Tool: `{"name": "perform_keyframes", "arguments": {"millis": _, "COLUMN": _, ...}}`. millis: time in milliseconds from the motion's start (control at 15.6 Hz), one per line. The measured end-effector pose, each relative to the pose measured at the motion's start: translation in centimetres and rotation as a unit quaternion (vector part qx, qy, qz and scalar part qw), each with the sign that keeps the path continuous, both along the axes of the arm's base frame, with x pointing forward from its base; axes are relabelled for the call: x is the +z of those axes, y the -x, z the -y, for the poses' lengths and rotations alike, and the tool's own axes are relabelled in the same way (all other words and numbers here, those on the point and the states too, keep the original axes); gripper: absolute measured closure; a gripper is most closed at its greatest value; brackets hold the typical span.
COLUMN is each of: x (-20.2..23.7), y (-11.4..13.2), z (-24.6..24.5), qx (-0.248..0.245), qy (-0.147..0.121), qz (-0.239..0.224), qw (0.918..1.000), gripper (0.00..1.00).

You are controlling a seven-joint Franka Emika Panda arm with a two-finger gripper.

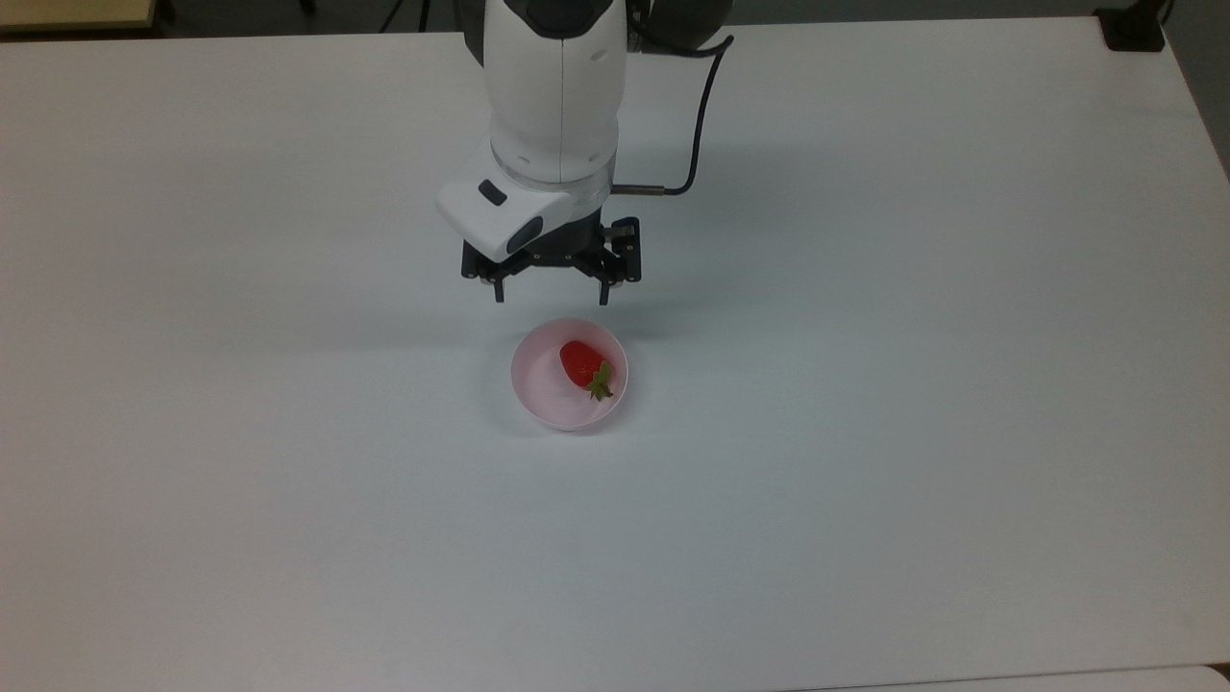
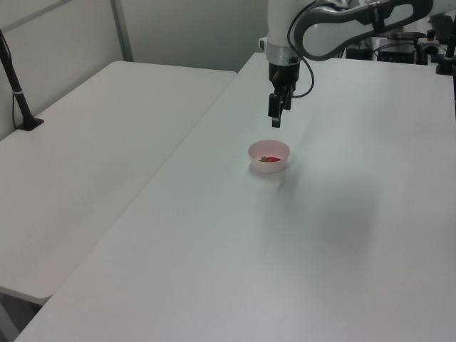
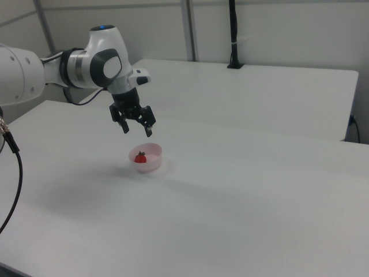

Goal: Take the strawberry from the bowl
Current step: 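Move the open gripper over the pink bowl with the strawberry, then lower the gripper into the bowl around the red strawberry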

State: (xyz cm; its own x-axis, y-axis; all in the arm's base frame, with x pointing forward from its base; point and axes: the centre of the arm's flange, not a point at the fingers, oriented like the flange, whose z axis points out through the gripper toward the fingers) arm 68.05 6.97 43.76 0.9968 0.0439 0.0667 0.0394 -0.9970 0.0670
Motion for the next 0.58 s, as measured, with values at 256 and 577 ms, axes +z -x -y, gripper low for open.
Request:
{"name": "perform_keyframes", "arguments": {"millis": 256, "x": -2.3, "y": -0.6, "z": 0.4, "qx": 0.081, "qy": 0.007, "qz": -0.017, "qw": 0.9966, "gripper": 0.0}}
{"name": "perform_keyframes", "arguments": {"millis": 577, "x": -4.8, "y": -1.0, "z": 1.3, "qx": 0.177, "qy": 0.012, "qz": -0.041, "qw": 0.9832, "gripper": 0.06}}
